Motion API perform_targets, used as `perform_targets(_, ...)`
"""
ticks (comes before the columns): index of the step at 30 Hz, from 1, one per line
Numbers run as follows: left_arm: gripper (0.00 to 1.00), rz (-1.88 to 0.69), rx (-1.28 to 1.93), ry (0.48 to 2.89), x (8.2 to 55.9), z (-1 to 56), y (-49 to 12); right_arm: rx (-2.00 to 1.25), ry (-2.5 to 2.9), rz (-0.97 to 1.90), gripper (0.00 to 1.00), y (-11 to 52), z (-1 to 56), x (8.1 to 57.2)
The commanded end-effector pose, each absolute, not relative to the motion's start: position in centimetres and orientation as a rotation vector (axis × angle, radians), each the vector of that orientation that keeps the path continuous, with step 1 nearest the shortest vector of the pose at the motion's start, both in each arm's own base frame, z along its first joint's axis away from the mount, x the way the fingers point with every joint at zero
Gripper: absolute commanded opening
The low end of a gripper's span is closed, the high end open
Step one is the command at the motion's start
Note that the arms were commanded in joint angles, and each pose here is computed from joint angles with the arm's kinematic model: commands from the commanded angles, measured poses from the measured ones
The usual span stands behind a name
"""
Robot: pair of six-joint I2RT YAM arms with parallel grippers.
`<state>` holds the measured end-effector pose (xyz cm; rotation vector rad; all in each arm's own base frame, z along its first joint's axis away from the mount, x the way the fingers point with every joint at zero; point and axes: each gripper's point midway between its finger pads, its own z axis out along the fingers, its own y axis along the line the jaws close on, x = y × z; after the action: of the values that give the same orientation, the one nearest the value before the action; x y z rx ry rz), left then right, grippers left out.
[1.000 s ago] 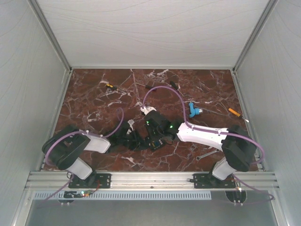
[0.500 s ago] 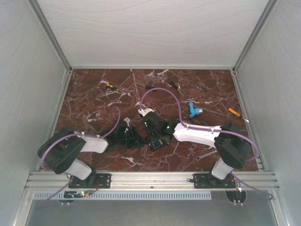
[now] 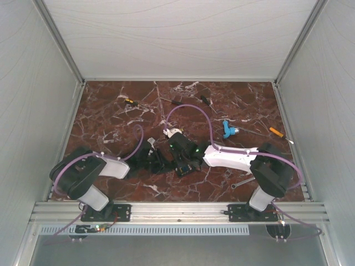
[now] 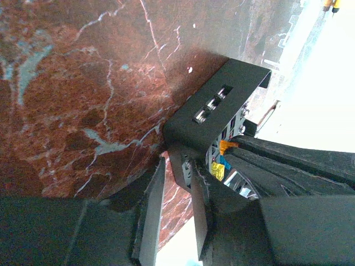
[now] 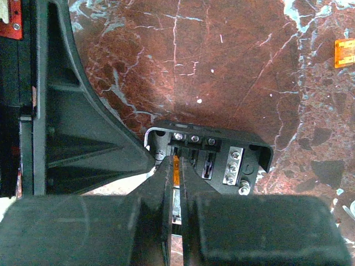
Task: Snap on the fuse box
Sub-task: Install the fuse at the fuse box base.
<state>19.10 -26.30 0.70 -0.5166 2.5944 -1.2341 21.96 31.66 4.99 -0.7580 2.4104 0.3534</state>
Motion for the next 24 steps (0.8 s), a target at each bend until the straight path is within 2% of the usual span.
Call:
perform_targets(1,0.25,-1.234,-0.536,2.574,19.7,0.6,-26.5,-0.707,2.415,0.325,0.00,31.5,4.4,22.2)
perform_targets(24,0.21,-1.244,-0.563,2.580,19.2,0.2,-26.5,-0.671,2.405,0.320,0.00,31.4,3.7,22.2)
